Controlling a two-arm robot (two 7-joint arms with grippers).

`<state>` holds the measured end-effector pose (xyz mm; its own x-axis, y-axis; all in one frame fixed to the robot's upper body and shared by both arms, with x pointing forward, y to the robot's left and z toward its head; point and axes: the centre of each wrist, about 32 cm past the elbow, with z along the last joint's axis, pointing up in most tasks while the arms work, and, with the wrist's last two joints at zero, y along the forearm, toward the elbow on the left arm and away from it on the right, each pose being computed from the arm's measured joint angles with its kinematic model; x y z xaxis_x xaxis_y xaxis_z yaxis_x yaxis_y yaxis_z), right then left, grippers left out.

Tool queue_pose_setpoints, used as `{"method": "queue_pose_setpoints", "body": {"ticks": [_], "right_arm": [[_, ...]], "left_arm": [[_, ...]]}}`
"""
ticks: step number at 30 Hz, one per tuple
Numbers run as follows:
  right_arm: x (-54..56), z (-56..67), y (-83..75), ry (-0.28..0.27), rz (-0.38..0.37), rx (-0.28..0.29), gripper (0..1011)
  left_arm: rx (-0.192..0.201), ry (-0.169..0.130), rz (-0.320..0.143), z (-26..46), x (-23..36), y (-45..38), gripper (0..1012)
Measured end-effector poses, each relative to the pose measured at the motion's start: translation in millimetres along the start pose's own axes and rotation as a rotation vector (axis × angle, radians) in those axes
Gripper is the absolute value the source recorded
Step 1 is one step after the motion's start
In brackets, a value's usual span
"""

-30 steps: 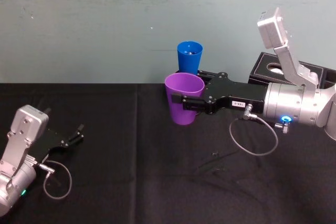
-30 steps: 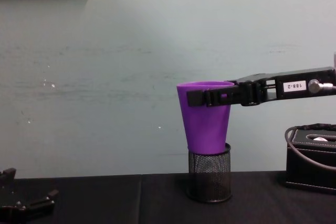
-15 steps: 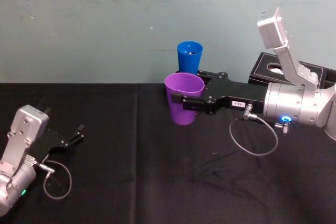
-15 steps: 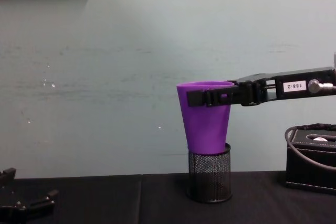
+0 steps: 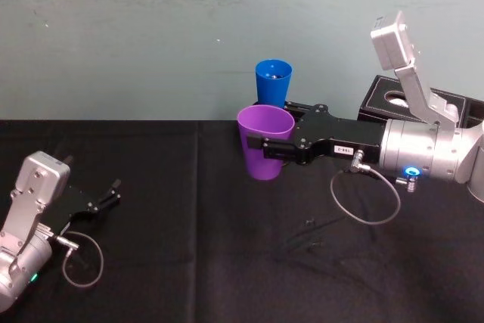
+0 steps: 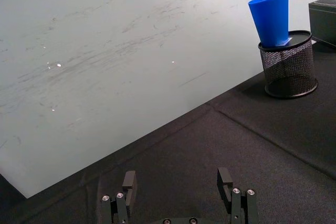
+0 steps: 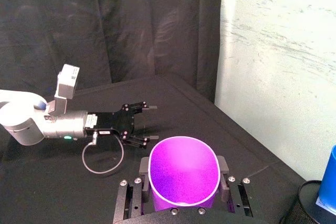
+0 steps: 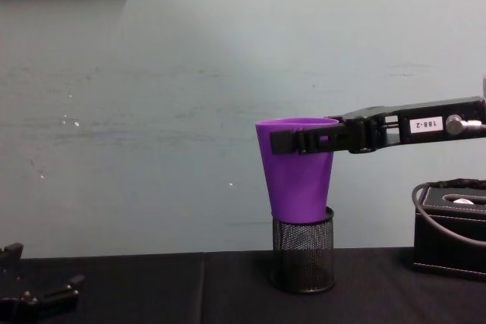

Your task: Pick up one cup with a gripper and tap it against the other cup.

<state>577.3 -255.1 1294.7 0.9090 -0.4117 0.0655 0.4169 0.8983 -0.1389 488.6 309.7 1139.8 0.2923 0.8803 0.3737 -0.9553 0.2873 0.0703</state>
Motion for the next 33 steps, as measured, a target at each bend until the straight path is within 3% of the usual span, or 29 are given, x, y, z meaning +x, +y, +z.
{"method": "queue_pose_setpoints", "body": {"ticks": [33], "right_arm": [[0.0, -0.1, -0.8, -0.001, 0.000, -0.002, 724]], "left_arm": [[0.000, 0.000, 0.000, 0.0, 0.0, 0.0, 1005]]}}
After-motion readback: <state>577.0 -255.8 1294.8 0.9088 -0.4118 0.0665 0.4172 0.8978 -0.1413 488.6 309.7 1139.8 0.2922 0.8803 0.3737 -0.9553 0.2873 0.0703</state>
